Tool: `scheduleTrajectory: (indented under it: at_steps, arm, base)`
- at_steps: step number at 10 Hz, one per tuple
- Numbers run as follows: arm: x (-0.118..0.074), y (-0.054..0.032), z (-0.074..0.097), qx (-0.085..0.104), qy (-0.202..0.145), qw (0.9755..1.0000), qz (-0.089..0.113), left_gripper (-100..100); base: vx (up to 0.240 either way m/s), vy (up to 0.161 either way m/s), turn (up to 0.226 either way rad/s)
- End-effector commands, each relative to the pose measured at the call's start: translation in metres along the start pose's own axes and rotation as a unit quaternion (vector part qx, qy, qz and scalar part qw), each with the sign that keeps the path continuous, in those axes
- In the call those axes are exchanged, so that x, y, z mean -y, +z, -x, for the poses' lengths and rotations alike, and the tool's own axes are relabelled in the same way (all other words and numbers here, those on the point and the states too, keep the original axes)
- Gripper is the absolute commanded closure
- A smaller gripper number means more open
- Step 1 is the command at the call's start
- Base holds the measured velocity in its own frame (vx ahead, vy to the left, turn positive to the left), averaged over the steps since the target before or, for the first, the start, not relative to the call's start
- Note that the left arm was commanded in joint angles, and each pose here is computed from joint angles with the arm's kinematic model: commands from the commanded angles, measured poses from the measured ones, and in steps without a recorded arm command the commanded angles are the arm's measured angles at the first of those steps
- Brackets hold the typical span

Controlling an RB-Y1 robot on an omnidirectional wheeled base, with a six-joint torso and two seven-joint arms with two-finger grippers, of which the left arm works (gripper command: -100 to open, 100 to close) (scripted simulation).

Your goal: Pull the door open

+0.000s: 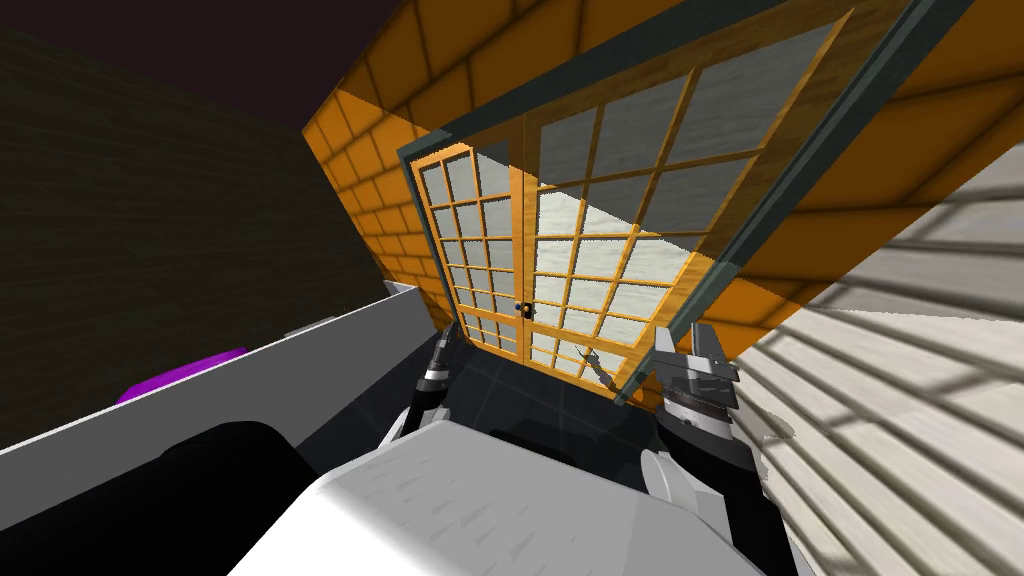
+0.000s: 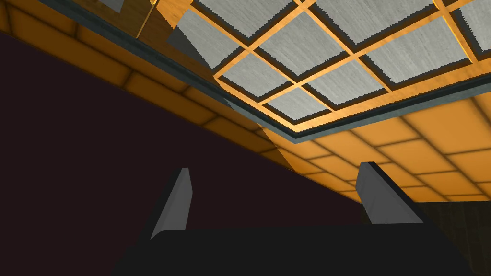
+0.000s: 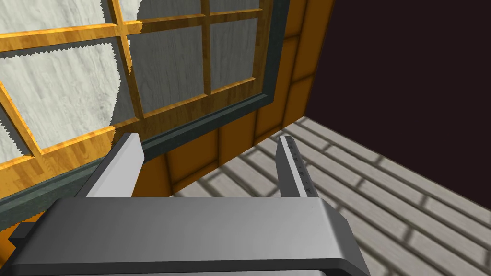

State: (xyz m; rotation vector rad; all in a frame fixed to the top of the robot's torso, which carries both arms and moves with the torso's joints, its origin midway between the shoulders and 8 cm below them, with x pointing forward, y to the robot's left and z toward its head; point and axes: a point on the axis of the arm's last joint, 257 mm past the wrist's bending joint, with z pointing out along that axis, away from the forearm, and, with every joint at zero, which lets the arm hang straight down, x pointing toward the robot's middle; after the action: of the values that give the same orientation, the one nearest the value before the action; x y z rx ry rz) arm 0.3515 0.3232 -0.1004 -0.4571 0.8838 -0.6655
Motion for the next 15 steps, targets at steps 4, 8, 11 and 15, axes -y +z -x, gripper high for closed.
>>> scheduleTrajectory:
  at_steps: [4,8,11,15]
  arm:
    - [-0.031,-0.023,-0.017,-0.022,0.061,0.9974,0.032,-100]
    - [-0.056,-0.0442,-0.029,-0.043,0.108,0.9916,0.058,-100]
    - [-0.072,-0.0594,-0.036,-0.058,0.138,0.9859,0.074,-100]
    - [-0.1,-0.0915,-0.05,-0.088,0.196,0.9711,0.104,-100]
  base:
    - [0.078,-0.004,-0.117]
    - [0.081,0.002,-0.104]
    - [0.092,-0.001,-0.126]
    - [0.087,0.005,-0.139]
